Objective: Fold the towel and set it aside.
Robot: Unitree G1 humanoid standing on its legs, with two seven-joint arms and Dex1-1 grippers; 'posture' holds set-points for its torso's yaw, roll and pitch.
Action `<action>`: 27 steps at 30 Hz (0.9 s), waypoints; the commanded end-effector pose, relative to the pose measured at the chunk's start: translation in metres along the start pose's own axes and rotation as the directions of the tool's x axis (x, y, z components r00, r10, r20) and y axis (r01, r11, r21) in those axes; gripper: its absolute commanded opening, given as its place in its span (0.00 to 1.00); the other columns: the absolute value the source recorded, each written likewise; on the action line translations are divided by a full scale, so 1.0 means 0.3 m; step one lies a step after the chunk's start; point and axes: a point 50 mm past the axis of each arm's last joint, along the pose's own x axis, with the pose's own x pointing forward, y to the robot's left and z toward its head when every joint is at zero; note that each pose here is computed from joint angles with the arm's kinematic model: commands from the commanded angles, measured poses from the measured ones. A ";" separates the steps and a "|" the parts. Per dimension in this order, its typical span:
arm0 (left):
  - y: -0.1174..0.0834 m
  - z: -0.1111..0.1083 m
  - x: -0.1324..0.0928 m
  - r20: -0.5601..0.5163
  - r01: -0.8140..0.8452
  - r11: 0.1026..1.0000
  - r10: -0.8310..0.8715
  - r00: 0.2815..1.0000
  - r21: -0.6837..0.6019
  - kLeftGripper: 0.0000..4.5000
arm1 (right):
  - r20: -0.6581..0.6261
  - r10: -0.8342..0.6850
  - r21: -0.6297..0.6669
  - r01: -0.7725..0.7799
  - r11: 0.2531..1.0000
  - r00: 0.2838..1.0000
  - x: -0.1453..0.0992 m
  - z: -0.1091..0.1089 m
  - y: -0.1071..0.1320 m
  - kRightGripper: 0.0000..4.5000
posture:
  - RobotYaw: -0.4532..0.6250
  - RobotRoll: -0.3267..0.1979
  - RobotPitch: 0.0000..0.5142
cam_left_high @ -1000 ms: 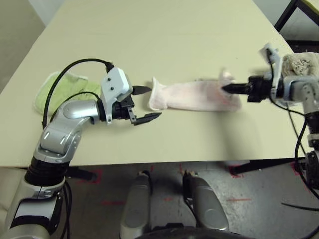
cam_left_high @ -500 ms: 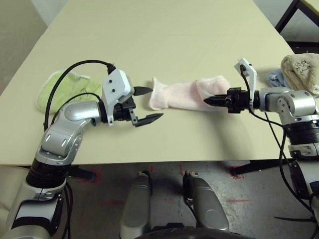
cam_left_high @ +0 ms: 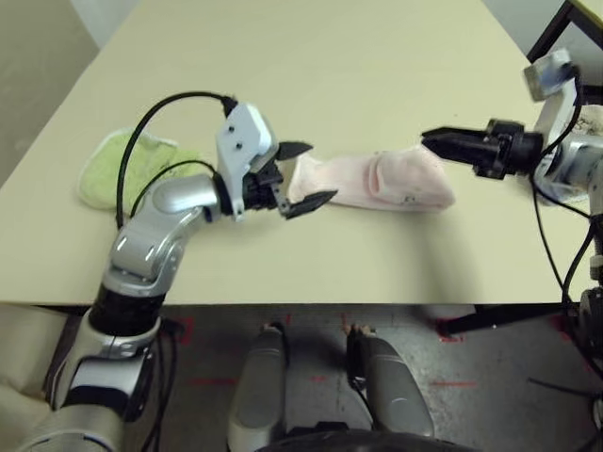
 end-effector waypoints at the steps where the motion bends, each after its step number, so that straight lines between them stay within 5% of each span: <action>1: -0.003 -0.029 0.080 -0.040 -0.011 0.998 0.009 0.999 -0.056 1.00 | -0.018 -0.059 -0.015 0.059 0.998 0.998 -0.008 -0.030 -0.032 1.00 | 0.53 0.62 0.32; 4: -0.011 -0.044 0.148 -0.047 -0.003 0.995 -0.001 0.999 -0.095 0.96 | -0.030 -0.059 -0.010 0.059 0.998 0.998 0.001 -0.057 -0.036 1.00 | 0.53 0.62 0.32; 6: -0.018 -0.055 0.192 -0.058 -0.003 0.993 -0.004 0.998 -0.119 0.86 | -0.032 -0.063 0.001 0.063 0.998 0.998 0.009 -0.070 -0.037 1.00 | 0.52 0.62 0.32; 9: -0.031 -0.075 0.251 -0.075 -0.007 0.988 -0.004 0.997 -0.152 0.61 | -0.030 -0.073 0.018 0.074 0.997 0.997 0.023 -0.086 -0.041 0.87 | 0.52 0.62 0.31; 16: -0.079 -0.133 0.353 -0.133 0.021 0.974 -0.052 0.990 -0.225 0.00 | -0.075 -0.079 0.058 0.083 0.995 0.994 0.073 -0.158 -0.037 0.28 | 0.51 0.62 0.31; 19: -0.100 -0.170 0.378 -0.181 0.021 0.965 -0.070 0.981 -0.260 0.00 | -0.093 -0.119 0.071 0.126 0.990 0.989 0.097 -0.197 -0.044 0.02 | 0.50 0.62 0.31; 27: -0.142 -0.295 0.374 -0.390 0.003 0.967 -0.106 0.915 -0.255 0.00 | -0.167 -0.247 0.078 0.262 0.962 0.955 0.122 -0.280 -0.078 0.01 | 0.49 0.62 0.31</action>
